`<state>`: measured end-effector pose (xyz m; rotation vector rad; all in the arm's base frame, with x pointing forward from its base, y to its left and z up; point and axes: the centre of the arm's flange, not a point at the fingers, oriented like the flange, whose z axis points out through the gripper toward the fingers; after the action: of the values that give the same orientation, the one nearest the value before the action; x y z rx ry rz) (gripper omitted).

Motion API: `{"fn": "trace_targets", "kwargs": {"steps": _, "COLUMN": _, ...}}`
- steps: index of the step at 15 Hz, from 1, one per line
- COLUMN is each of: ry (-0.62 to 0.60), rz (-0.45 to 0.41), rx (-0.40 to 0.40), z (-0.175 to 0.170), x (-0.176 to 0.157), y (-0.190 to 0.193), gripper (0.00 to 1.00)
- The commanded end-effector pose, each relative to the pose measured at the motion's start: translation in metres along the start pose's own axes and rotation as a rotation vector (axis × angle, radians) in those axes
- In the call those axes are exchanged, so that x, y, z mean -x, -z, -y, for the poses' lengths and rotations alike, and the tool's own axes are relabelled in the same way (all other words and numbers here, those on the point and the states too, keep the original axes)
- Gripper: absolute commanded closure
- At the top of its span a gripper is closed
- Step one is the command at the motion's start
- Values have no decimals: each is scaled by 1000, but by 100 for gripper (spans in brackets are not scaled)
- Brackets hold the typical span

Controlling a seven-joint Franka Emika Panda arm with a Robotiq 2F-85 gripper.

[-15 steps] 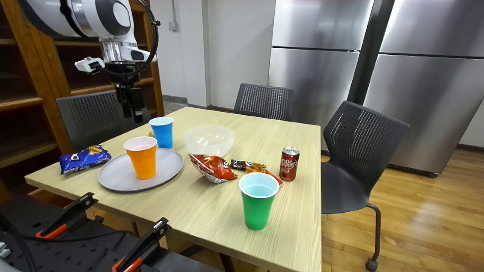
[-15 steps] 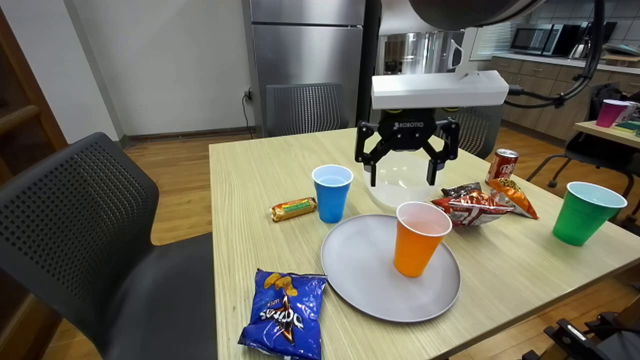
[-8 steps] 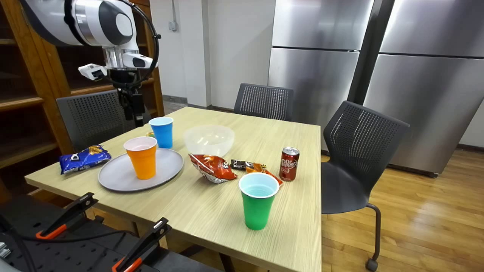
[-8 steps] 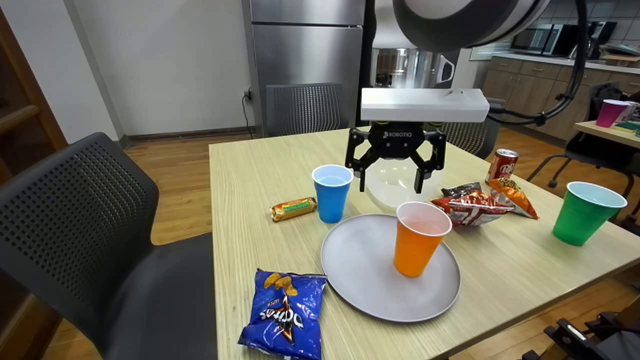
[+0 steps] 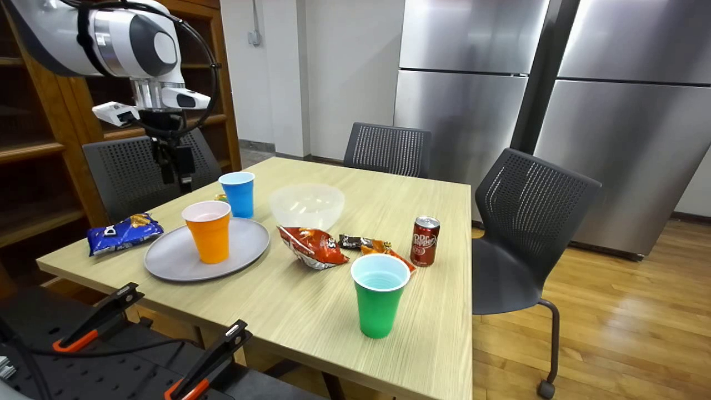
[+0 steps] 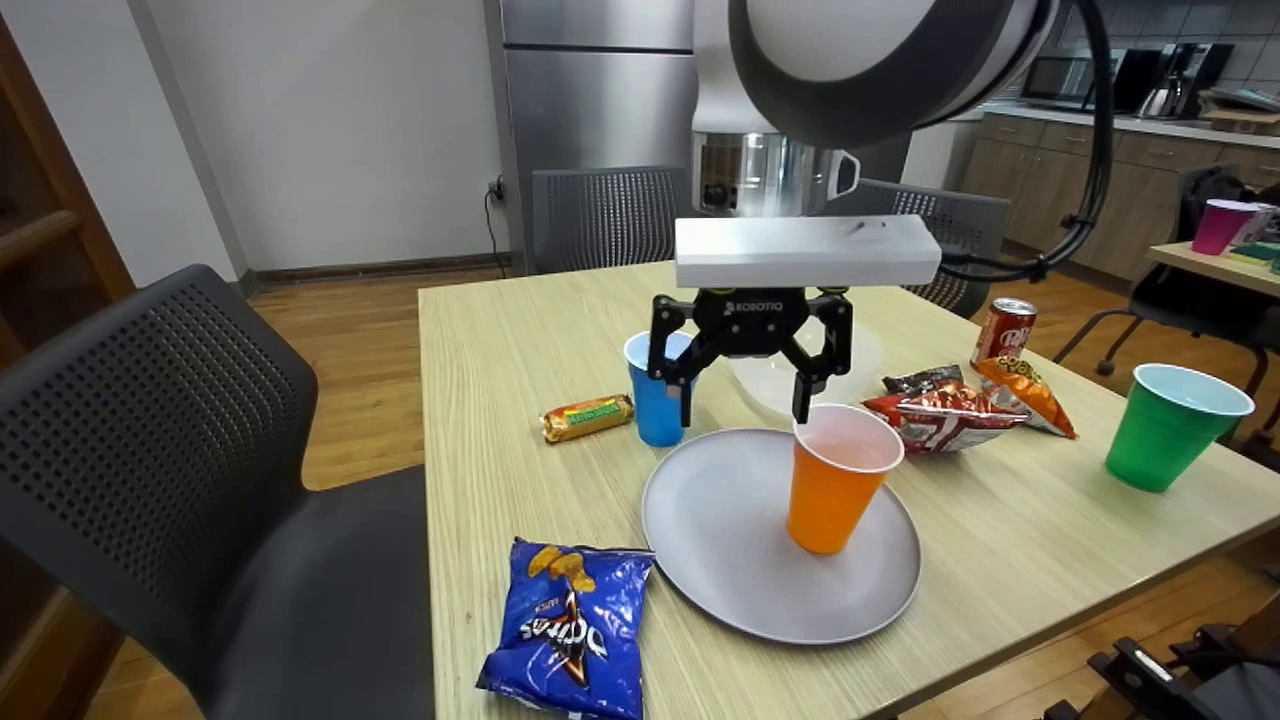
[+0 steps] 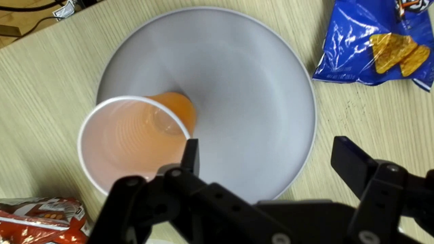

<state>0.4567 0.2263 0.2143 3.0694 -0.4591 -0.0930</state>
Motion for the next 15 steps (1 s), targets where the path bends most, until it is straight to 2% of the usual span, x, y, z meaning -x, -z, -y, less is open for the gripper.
{"fn": "trace_targets", "kwargs": {"steps": 1, "ry": 83, "rz": 14, "rx": -1, "z": 25, "x": 11, "y": -7, "gripper": 0}}
{"fn": "trace_targets", "kwargs": {"steps": 15, "ry": 420, "rz": 102, "rx": 6, "z": 101, "x": 57, "y": -52, "gripper": 0}}
